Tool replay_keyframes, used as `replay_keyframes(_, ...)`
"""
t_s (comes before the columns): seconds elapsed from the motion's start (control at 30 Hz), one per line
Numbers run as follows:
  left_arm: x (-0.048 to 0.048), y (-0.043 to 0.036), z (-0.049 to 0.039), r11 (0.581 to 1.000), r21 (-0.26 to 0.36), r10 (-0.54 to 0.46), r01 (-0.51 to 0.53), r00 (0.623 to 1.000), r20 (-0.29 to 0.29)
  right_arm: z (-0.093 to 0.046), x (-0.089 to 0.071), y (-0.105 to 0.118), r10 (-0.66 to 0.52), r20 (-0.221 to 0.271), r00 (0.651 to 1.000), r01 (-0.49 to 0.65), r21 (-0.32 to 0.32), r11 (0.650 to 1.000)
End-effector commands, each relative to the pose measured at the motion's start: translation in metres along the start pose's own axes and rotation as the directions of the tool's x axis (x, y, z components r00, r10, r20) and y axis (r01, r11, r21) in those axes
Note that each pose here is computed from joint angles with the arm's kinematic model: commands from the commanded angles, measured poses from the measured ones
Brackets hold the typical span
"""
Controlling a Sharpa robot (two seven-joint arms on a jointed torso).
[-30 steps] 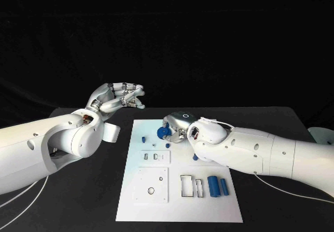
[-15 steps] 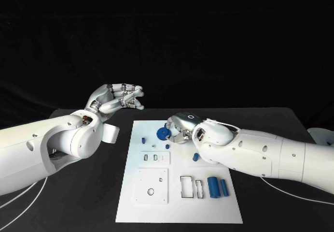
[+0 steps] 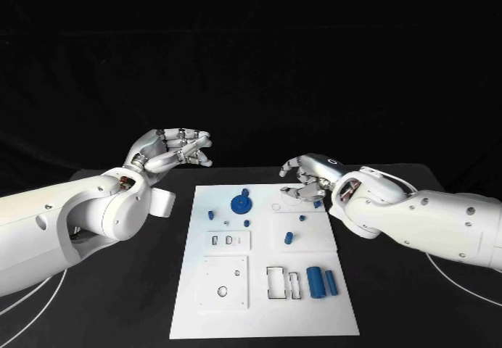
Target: Assemble the parts on the task board
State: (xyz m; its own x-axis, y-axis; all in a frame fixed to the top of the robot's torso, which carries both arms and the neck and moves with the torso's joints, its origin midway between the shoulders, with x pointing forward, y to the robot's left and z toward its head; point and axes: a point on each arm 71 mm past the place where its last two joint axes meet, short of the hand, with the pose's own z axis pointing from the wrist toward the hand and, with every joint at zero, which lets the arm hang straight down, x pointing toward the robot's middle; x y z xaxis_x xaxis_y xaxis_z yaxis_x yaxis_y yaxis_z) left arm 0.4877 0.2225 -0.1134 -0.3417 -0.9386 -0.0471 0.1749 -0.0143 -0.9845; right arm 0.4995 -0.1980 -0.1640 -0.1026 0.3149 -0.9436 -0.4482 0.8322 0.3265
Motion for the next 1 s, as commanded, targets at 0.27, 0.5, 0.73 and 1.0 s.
replay_keyframes(0.27, 0.0026, 0.0014, 0.0025, 1.0, 0.01, -0.017, 0.017, 0.999, -0.028, -0.042, -0.017, -0.065, 0.112, -0.127, 0.986, -0.113, 0.001, 0.994)
replay_keyframes(0.5, 0.0015, 0.0027, 0.0026, 1.0, 0.011, -0.018, 0.018, 0.999, -0.028, -0.053, -0.012, -0.086, 0.116, -0.138, 0.984, -0.111, 0.045, 0.993)
replay_keyframes(0.73, 0.0004, 0.0031, 0.002, 1.0, 0.01, -0.018, 0.018, 0.999, -0.028, -0.051, -0.002, -0.093, 0.118, -0.143, 0.983, -0.108, 0.073, 0.991)
replay_keyframes(1.0, 0.0009, 0.0029, 0.0015, 1.0, 0.011, -0.021, 0.021, 0.999, -0.033, -0.044, 0.011, -0.094, 0.116, -0.142, 0.983, -0.103, 0.096, 0.99)
